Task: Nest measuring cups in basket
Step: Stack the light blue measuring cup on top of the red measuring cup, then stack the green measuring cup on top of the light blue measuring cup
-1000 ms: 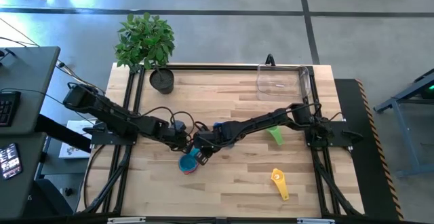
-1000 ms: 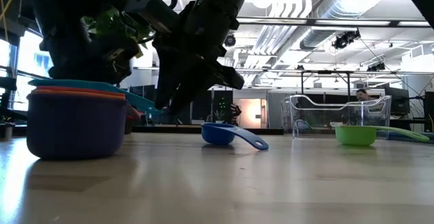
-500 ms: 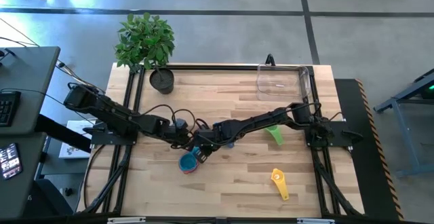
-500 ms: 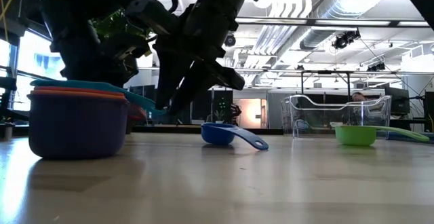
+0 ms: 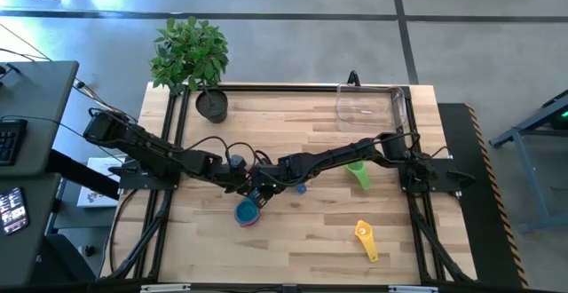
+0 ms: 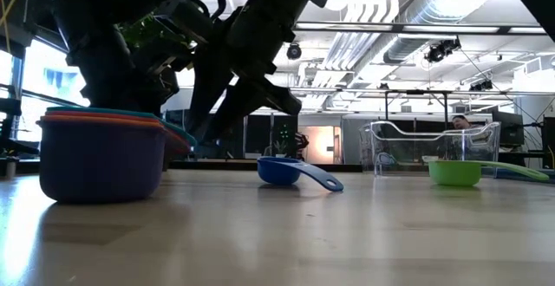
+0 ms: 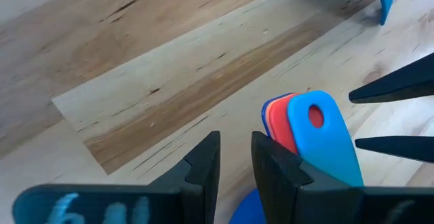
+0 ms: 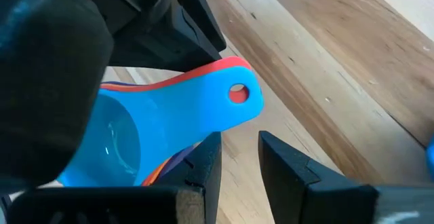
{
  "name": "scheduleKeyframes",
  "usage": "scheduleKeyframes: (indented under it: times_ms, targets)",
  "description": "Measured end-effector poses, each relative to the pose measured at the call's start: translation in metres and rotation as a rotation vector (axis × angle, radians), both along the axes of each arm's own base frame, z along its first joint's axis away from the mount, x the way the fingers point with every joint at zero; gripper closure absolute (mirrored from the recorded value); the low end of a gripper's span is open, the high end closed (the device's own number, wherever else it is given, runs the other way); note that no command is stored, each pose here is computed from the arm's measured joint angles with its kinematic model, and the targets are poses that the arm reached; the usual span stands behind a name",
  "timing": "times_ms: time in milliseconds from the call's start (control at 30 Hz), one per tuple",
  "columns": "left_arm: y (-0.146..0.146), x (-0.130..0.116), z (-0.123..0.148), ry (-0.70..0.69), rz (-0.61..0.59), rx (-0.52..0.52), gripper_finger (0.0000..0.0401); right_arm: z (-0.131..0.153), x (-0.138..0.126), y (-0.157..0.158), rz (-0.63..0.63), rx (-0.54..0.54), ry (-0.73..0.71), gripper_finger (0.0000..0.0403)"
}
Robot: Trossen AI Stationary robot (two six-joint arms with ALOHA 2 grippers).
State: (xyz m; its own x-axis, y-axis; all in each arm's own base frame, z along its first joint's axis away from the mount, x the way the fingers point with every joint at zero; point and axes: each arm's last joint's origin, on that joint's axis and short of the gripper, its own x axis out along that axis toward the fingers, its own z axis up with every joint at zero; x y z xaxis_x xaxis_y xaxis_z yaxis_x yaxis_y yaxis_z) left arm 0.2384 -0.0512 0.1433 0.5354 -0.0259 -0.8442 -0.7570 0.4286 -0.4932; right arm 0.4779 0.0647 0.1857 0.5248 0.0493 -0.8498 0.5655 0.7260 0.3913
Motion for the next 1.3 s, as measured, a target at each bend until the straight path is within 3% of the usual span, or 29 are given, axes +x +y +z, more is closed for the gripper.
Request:
scheduleKeyframes:
  times_ms: [300, 800, 1000, 1300]
  targets:
    - [0.000, -0.001, 0.003, -0.013, -0.058, 0.028, 0.0327, 0.006, -0.001, -0.001, 0.056, -0.031, 0.020, 0.0313]
    - [0.006, -0.025, 0.031, -0.010, -0.085, 0.091, 0.0327, 0.072, -0.014, 0.007, 0.134, -0.162, 0.139, 0.0313]
    - [0.009, -0.035, 0.052, -0.114, -0.112, 0.109, 0.0327, 0.092, -0.026, 0.018, 0.137, -0.244, 0.195, 0.0313]
    - [0.013, -0.053, 0.091, -0.359, -0.141, 0.115, 0.0327, 0.089, -0.061, 0.024, 0.119, -0.431, 0.507, 0.0313]
